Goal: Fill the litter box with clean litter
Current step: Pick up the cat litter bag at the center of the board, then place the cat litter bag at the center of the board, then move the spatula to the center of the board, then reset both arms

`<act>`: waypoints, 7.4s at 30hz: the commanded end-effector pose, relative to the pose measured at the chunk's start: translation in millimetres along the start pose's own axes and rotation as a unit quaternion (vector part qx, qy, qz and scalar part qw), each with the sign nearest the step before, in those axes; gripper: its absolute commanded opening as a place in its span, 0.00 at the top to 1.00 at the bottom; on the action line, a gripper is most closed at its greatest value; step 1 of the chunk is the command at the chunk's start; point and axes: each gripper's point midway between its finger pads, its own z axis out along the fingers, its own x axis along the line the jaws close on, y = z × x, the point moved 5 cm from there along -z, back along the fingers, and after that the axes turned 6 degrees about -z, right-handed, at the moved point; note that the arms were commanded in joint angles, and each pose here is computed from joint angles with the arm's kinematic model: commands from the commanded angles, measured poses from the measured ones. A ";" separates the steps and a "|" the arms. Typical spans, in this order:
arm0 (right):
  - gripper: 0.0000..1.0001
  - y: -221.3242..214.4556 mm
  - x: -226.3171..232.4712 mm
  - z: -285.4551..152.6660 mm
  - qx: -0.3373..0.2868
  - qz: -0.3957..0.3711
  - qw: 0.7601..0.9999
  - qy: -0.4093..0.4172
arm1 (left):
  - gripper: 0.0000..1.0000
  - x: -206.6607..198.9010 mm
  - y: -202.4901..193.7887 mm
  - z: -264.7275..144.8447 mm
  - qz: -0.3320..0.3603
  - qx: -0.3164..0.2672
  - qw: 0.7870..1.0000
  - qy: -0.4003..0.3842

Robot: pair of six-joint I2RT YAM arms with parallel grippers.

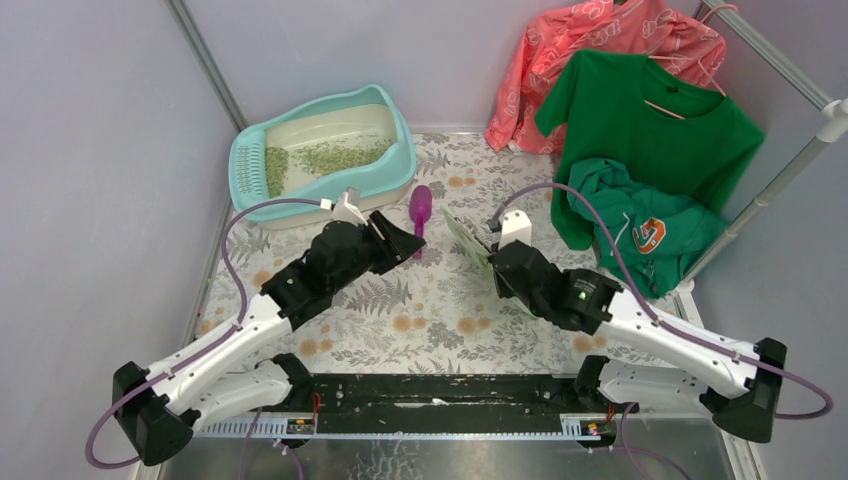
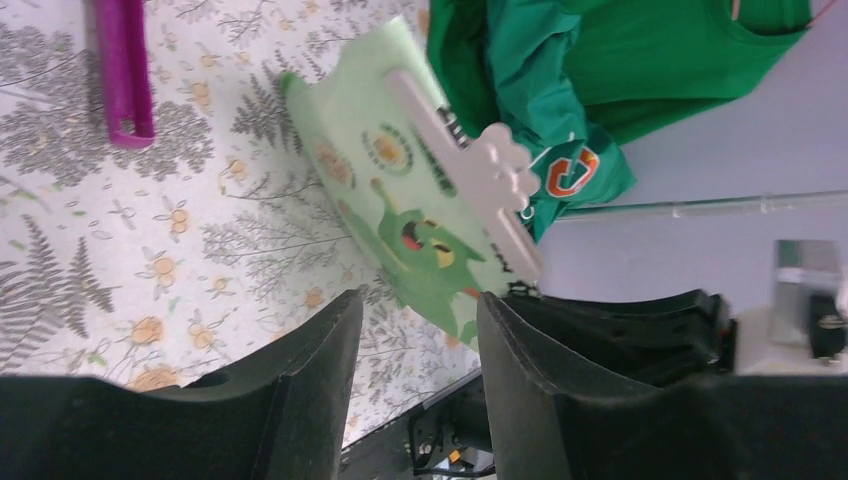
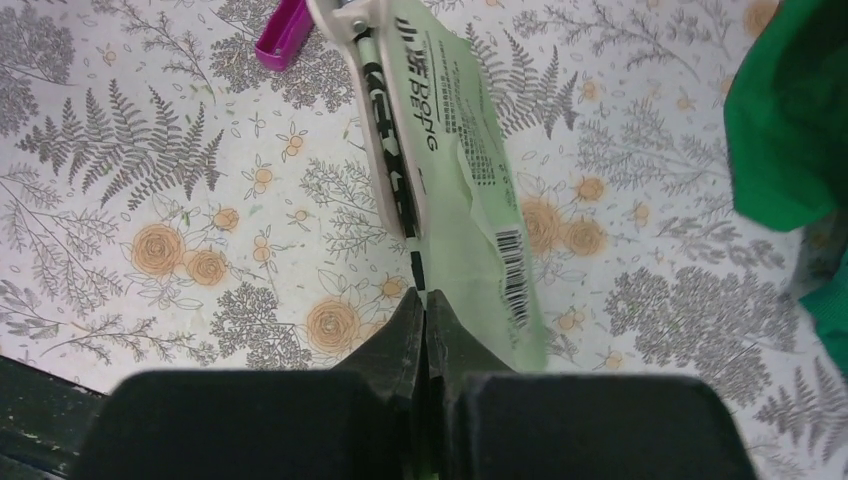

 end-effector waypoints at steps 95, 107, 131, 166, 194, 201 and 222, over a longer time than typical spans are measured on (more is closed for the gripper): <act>0.39 36.2 82.1 278.4 0.134 0.063 0.987 -0.056 | 0.01 92.2 53.1 -67.1 0.071 -0.136 0.963 0.220; 0.86 25.0 18.2 256.7 0.129 0.065 0.981 -0.132 | 0.01 100.6 49.0 -61.8 0.071 -0.133 0.964 0.221; 0.00 74.4 -38.2 120.7 -0.056 0.072 0.996 0.016 | 0.01 164.2 70.8 -18.5 0.029 -0.214 0.943 0.252; 0.00 -73.3 -138.7 23.3 -0.235 0.147 0.923 -0.268 | 0.01 191.7 107.4 -77.9 0.176 -0.376 0.898 0.147; 0.00 -82.5 -158.1 10.4 -0.338 0.153 0.867 -0.333 | 0.01 188.1 118.6 -64.4 0.303 -0.377 0.867 0.124; 0.00 -90.1 -158.8 18.6 -0.333 0.120 0.869 -0.346 | 0.01 186.7 117.1 -64.9 0.307 -0.377 0.866 0.116; 0.00 -90.6 -171.4 72.9 -0.286 0.121 0.878 -0.364 | 0.01 184.6 117.3 -61.7 0.328 -0.374 0.861 0.105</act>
